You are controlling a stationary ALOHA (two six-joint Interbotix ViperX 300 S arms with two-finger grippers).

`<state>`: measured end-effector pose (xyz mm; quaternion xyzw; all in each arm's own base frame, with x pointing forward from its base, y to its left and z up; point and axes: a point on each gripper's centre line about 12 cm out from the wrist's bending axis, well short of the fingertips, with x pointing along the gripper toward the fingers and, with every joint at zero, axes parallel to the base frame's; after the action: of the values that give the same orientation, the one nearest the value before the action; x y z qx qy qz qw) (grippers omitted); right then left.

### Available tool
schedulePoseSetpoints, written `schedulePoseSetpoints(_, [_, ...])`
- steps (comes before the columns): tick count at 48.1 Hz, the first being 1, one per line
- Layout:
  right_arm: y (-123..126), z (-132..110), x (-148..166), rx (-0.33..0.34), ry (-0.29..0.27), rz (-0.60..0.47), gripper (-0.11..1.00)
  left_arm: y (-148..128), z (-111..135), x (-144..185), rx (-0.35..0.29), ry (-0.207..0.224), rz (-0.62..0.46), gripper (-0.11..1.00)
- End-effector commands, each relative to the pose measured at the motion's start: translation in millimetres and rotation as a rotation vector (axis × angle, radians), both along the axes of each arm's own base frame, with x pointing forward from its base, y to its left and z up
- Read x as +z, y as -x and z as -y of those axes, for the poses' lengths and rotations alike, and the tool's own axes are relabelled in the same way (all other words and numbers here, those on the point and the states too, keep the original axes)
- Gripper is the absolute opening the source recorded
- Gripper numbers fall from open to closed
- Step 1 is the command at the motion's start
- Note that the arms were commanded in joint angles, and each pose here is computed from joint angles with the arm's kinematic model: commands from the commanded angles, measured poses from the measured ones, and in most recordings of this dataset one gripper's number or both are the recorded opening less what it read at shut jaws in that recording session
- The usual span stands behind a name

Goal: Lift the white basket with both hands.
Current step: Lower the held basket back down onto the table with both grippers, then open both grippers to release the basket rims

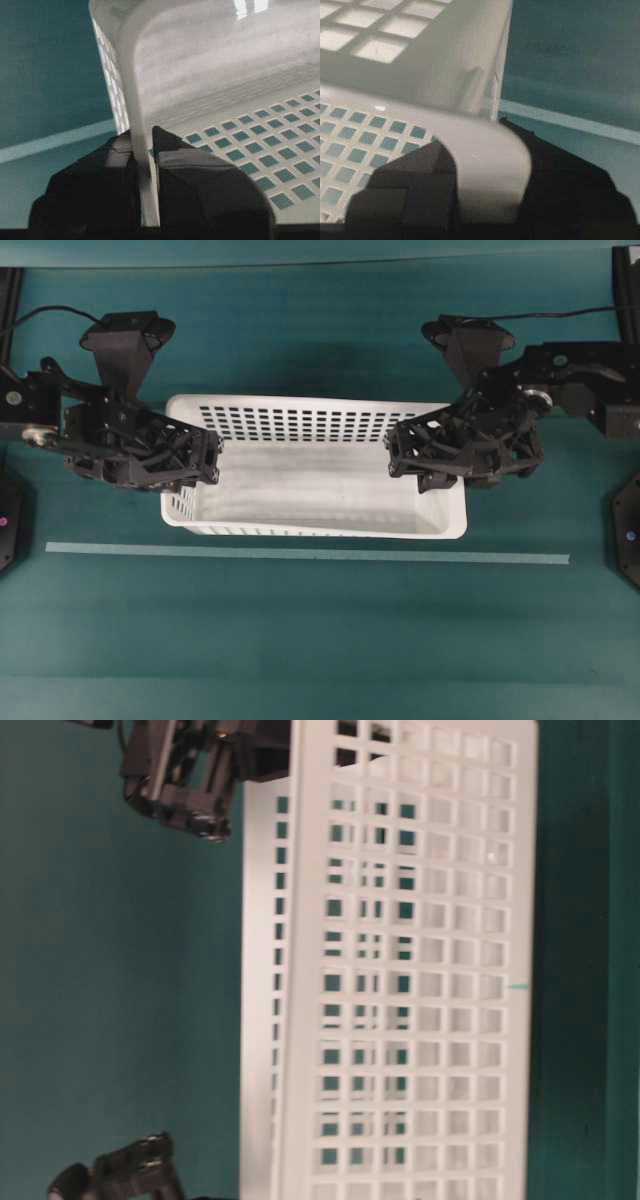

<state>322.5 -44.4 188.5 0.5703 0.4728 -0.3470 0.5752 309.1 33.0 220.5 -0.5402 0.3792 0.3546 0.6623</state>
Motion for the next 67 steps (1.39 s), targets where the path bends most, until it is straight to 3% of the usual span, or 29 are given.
schedulePoseSetpoints(1, [1.1, -8.6, -8.1, 0.072, 0.021, 0.006, 0.19, -6.4, 0.7, -3.5, -0.011, -0.008, 0.038, 0.01])
schedulePoseSetpoints(16, [2.5, -11.1, -22.0, 0.061, 0.039, 0.032, 0.19, -6.8, 8.7, -34.8, 0.002, 0.016, 0.013, 0.01])
schedulePoseSetpoints(38, [-1.2, -15.5, -37.9, 0.07, 0.043, 0.022, 0.19, -4.0, -4.1, -41.4, 0.033, 0.007, 0.023, 0.01])
schedulePoseSetpoints(56, [0.5, -16.6, -41.8, 0.067, 0.041, 0.014, 0.19, -8.5, 6.9, -52.7, 0.009, 0.016, 0.007, 0.01])
schedulePoseSetpoints(67, [0.1, -16.4, -44.2, 0.063, 0.041, 0.014, 0.19, -6.2, -2.3, -53.2, 0.028, 0.01, 0.005, 0.01])
